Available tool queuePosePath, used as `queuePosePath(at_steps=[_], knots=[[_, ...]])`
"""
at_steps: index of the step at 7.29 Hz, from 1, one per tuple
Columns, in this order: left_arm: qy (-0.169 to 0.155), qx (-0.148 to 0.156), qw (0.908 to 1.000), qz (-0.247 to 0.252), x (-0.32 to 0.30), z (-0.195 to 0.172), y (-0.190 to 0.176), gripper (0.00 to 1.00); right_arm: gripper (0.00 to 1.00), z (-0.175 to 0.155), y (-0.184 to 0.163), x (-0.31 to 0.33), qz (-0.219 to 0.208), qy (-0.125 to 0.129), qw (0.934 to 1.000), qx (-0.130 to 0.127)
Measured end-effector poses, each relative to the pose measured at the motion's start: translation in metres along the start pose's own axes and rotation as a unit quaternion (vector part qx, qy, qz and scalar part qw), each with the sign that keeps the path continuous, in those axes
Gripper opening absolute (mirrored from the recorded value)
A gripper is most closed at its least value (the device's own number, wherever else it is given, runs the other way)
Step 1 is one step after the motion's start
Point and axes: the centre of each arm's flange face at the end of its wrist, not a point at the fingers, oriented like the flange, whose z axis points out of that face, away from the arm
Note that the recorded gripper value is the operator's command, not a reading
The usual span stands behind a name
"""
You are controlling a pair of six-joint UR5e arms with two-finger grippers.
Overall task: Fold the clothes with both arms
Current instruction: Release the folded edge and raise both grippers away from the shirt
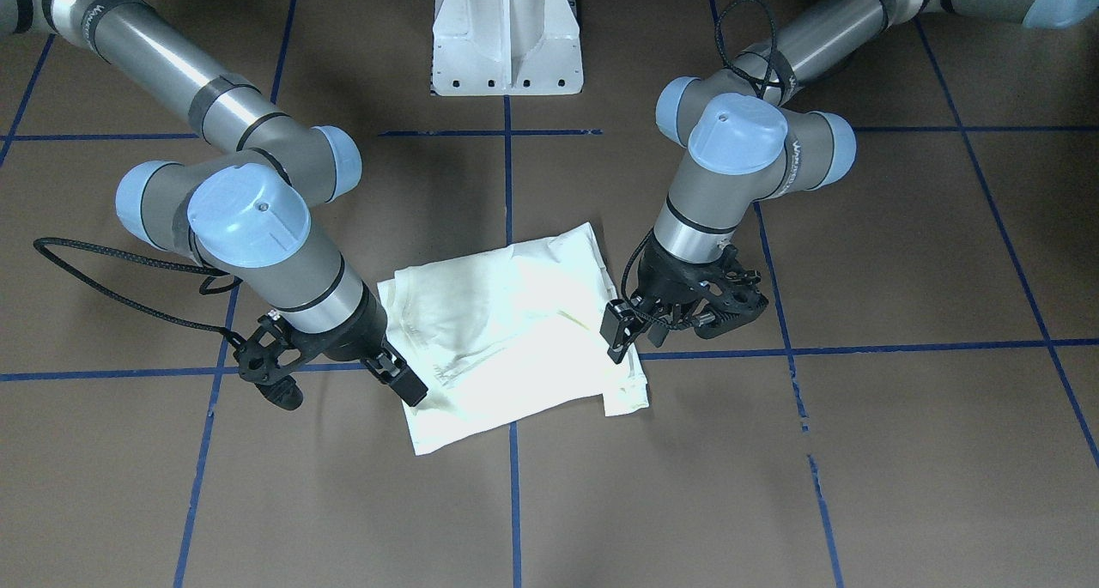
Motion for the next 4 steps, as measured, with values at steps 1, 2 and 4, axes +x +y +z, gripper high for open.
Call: queuePosePath(at_steps=[1,2,4], knots=[[0.013,-0.013,0.9997,0.013,0.000,0.001,0.008,0.99,1.00,-0.002,-0.001,0.000,-0.002,0.000,1.0000,-0.001],[0.040,-0.030,0.9986,0.019,-0.006,0.006,0.027,0.99,1.00,-0.002,-0.001,0.000,-0.006,0.000,1.0000,-0.001],[0.085,-0.068,0.9940,-0.011,-0.020,0.014,0.071,0.99,1.00,-0.009,-0.009,0.000,-0.023,-0.001,0.9997,0.003]])
